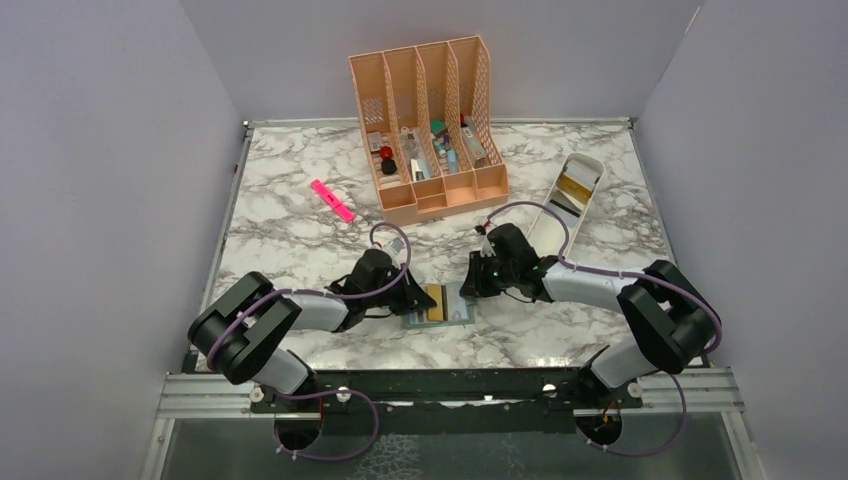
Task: Put the credit cards into the card holder
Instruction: Insert the credit card into the card holder.
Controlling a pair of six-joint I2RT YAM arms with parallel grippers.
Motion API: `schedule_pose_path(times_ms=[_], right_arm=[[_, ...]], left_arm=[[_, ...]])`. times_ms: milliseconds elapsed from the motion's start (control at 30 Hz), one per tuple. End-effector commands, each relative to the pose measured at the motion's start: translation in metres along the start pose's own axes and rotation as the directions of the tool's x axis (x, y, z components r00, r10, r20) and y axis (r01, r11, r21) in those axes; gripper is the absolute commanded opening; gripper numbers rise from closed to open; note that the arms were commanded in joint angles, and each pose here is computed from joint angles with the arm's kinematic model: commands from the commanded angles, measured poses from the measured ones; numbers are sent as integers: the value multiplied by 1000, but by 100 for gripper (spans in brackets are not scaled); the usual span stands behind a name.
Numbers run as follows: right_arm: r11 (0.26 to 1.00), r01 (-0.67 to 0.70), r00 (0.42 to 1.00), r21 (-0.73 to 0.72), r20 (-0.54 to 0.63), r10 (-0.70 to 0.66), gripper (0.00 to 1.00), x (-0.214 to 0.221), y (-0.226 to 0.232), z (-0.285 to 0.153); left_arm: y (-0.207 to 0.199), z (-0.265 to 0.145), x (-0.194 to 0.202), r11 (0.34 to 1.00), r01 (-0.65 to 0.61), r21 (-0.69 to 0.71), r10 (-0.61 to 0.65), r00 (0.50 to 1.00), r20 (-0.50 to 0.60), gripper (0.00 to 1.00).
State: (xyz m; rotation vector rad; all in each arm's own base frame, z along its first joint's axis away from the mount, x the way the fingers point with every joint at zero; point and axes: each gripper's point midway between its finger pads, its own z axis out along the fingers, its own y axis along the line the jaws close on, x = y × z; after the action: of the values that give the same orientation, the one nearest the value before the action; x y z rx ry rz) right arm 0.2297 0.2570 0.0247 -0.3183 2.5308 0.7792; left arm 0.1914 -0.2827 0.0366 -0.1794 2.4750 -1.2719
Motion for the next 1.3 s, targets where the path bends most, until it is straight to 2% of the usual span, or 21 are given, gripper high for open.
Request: schedule_pose_path(times_ms=[0,67,233,367,633,833,1267], right_arm=[[999,-8,1000,36,-16,8,24,10,-8,0],[1000,-9,1000,30,-8,9,26,7,-5,-3],[996,8,999,92,34,-11,35,-7,-9,-19],[996,4,998,87,61,-9,39,-12,-5,-28],[998,-15,999,63,44,12,37,2,-6,-30],[1000,-18,1000,7,25,18,37,10,1,-26],[996,-62,998,-62,0,62,29,27,4,-15]], left_arm=[[0,6,10,1000,-29,-12,28,998,-49,3],[-2,7,9,1000,-27,-10,27,999,-43,8],[-4,5,7,999,-33,-8,33,999,-37,32],[-5,5,3,998,-49,-26,48,998,-29,41],[6,0,-11,984,-88,-156,90,996,10,49],[5,-6,-13,978,-102,-184,108,994,24,60],[-3,1,-2,973,-129,-191,131,991,-4,59]])
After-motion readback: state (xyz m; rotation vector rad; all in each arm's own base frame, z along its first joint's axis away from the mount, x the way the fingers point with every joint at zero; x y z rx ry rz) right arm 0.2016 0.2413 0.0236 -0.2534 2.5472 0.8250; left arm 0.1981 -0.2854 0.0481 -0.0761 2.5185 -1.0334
